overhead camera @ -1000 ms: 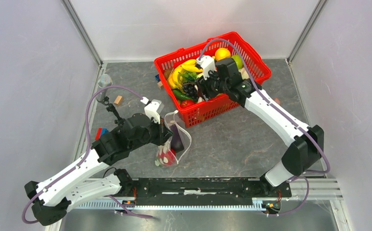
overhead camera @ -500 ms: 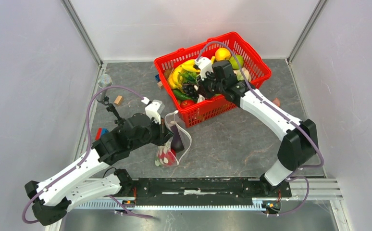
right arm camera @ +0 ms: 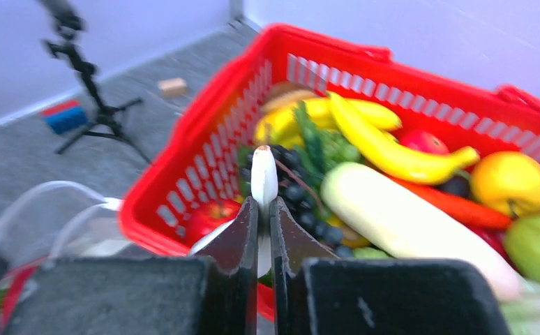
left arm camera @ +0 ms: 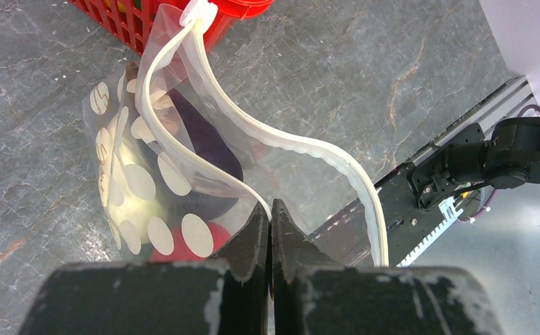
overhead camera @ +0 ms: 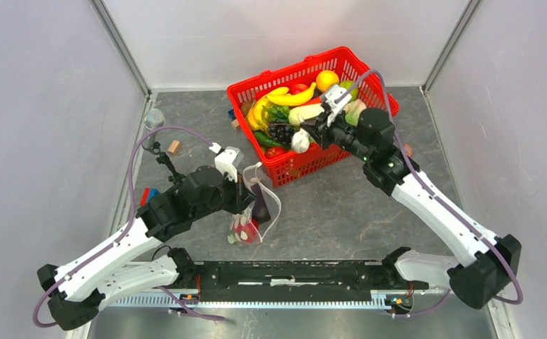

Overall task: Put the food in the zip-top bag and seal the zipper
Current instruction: Pick up the fake vegetable from the bin, then place the fake vegetable in the zipper food storage bag.

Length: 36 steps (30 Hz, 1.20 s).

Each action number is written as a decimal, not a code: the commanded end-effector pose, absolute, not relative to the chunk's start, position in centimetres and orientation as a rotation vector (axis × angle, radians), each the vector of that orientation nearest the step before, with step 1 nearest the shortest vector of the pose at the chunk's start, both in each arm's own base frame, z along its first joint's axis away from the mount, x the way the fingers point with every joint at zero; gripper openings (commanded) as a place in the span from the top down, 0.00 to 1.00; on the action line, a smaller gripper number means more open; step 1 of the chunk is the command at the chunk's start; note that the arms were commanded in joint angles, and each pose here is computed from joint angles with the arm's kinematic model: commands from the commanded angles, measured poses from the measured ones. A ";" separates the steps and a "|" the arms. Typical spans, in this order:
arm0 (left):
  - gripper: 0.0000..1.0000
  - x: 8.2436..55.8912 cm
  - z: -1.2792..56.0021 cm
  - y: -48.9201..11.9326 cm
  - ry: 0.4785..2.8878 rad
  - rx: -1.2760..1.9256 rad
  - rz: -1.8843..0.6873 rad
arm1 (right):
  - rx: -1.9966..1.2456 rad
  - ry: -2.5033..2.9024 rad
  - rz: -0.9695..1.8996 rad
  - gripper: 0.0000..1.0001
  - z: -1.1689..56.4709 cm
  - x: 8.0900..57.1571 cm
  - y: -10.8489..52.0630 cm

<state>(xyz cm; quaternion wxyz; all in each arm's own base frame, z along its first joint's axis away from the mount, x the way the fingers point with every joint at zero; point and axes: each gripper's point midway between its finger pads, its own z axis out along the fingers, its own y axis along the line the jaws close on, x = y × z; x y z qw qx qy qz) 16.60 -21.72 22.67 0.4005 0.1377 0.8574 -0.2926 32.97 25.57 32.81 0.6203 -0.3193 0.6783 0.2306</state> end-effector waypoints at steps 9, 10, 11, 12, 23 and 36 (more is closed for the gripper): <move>0.97 17.4 24.2 -22.9 2.114 0.332 -0.792 | -0.906 1.267 1.018 1.00 32.8 20.6 32.1; 0.96 17.5 24.2 -23.0 2.116 0.332 -0.789 | -0.917 1.260 1.025 1.00 32.5 20.0 32.6; 0.96 17.5 24.1 -23.0 2.119 0.333 -0.788 | -0.929 1.254 1.029 1.00 32.3 19.4 33.1; 0.97 17.5 24.1 -23.1 2.121 0.331 -0.788 | -0.938 1.250 1.033 1.00 32.2 18.9 33.5; 0.97 17.6 25.1 -21.3 2.116 0.290 -0.721 | -1.010 1.376 0.914 0.97 27.7 18.4 36.7; 0.97 17.3 25.0 -17.8 2.128 0.235 -0.587 | -1.017 1.361 0.851 0.34 29.3 18.7 37.1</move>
